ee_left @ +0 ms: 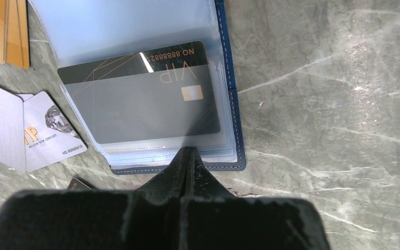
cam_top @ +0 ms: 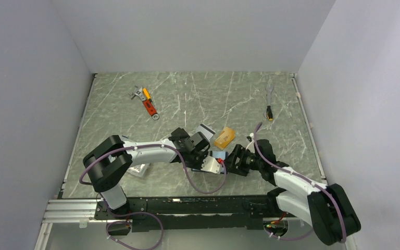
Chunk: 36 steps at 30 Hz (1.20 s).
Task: Put the credit cards into the card holder
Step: Close the card holder at the center of the board.
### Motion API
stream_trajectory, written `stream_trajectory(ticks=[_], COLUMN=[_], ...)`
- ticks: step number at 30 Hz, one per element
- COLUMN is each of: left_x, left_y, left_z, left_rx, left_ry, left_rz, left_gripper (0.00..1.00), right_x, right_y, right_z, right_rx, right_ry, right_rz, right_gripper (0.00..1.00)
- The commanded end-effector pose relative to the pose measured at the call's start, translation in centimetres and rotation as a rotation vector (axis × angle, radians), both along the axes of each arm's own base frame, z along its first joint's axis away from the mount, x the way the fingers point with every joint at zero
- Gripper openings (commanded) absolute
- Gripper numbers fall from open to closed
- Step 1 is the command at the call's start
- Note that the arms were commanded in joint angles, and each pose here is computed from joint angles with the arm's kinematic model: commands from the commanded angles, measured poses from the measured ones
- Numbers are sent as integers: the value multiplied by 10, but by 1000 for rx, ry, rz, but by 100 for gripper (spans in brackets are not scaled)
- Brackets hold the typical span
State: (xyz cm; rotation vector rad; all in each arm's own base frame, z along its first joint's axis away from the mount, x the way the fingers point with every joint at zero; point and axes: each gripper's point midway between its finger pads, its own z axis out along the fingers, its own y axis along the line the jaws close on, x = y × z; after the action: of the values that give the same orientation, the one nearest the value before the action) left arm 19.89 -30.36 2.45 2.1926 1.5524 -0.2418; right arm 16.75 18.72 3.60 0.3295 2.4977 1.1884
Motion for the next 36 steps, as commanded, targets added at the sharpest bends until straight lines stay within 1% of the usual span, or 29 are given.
stream_trajectory(ticks=[1, 4, 11, 16, 19, 23, 25, 28, 31, 32, 34, 36], left_x=[-9, -9, -12, -12, -12, -11, -10, -9, -9, -9, -9, -9], left_y=[13, 14, 17, 19, 20, 21, 22, 22, 23, 24, 24, 25], left_z=[-6, -8, -12, -15, -15, -14, -13, -11, -11, -11, -11, -11], left_rx=[49, 56, 65, 69, 71, 68, 67, 60, 59, 61, 60, 62], left_ry=[22, 24, 33, 33, 31, 29, 27, 26, 26, 28, 28, 29], left_rz=[-6, -8, -10, -9, -10, -10, -6, -1, 3, 2, 2, 1], left_gripper=[0, 0, 0, 0, 0, 0, 0, 0, 0, 0, 0, 0], right_x=[7, 10, 23, 22, 20, 19, 19, 18, 19, 21, 26, 30], right_y=[0, 4, 17, 26, 29, 31, 30, 28, 24, 22, 22, 23], right_z=[-13, -11, 34, 60, 69, 64, 53, 41, 36, 36, 42, 48], right_rx=[-1, 40, 191, 291, 324, 314, 287, 247, 197, 178, 164, 166], right_ry=[-8, -33, -198, -263, -293, -277, -238, -214, -226, -233, -259, -282], right_rz=[-24, -31, -24, 22, 46, 63, 65, 64, 63, 62, 64, 63], right_gripper=[70, 69, 66, 64, 63, 63, 61, 58, 55, 55, 60, 63])
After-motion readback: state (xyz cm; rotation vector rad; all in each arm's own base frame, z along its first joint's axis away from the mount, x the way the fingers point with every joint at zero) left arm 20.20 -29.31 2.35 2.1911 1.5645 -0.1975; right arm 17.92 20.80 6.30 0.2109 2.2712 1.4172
